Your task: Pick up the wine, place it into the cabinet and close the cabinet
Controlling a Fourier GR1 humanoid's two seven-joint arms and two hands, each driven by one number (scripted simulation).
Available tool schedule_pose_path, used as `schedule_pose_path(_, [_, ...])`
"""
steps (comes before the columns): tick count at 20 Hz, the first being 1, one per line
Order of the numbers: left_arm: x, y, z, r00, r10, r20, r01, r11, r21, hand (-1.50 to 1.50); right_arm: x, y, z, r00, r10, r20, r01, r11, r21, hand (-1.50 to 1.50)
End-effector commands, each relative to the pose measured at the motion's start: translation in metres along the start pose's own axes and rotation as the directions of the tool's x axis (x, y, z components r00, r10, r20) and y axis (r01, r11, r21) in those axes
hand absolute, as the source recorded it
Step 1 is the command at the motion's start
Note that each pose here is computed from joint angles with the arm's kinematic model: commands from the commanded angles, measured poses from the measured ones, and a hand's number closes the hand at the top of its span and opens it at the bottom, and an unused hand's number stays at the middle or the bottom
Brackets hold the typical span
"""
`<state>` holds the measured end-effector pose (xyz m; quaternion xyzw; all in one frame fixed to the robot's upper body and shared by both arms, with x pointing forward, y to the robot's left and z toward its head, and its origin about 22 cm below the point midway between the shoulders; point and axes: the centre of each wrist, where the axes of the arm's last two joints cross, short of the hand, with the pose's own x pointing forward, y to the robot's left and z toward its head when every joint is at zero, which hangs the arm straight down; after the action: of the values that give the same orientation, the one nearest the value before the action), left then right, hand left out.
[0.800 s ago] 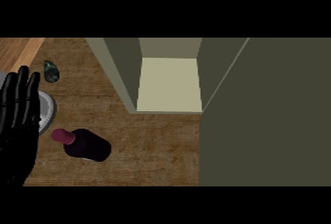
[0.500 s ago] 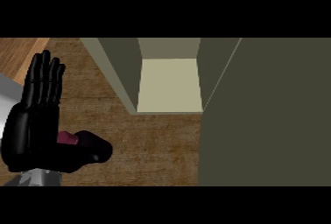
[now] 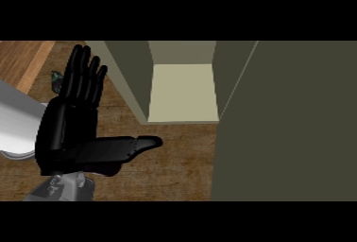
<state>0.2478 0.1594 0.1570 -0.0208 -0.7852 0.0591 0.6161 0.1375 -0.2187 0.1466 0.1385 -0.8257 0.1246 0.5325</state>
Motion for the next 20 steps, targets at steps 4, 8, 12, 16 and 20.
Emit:
schedule_pose_path(4, [0.032, -0.046, 0.012, 1.000, 0.016, -0.020, -0.016, 1.000, 0.020, -1.50, 0.042, 0.006, 0.024, 1.000, -0.020, -0.021, 0.021, 0.999, 0.042, -1.50])
schedule_pose_path(8, [0.048, -0.061, 0.025, 0.999, 0.027, -0.027, -0.027, 1.000, -0.004, -1.50, 0.055, 0.017, 0.010, 1.000, -0.019, -0.020, 0.019, 1.000, 0.024, -1.50])
schedule_pose_path(12, [0.060, -0.077, 0.025, 0.999, 0.027, -0.029, -0.027, 1.000, -0.003, -1.50, 0.064, 0.018, 0.019, 1.000, -0.016, -0.027, 0.016, 1.000, 0.026, -1.50])
schedule_pose_path(16, [0.068, -0.065, 0.028, 0.998, 0.025, -0.057, -0.023, 0.999, 0.039, -1.50, 0.066, 0.016, 0.024, 1.000, -0.014, -0.027, 0.015, 1.000, 0.021, -1.50])
schedule_pose_path(20, [0.072, -0.073, 0.037, 0.999, 0.030, -0.039, -0.028, 0.998, 0.052, -1.50, 0.058, 0.015, 0.022, 0.999, -0.013, -0.040, 0.013, 1.000, 0.008, -1.50])
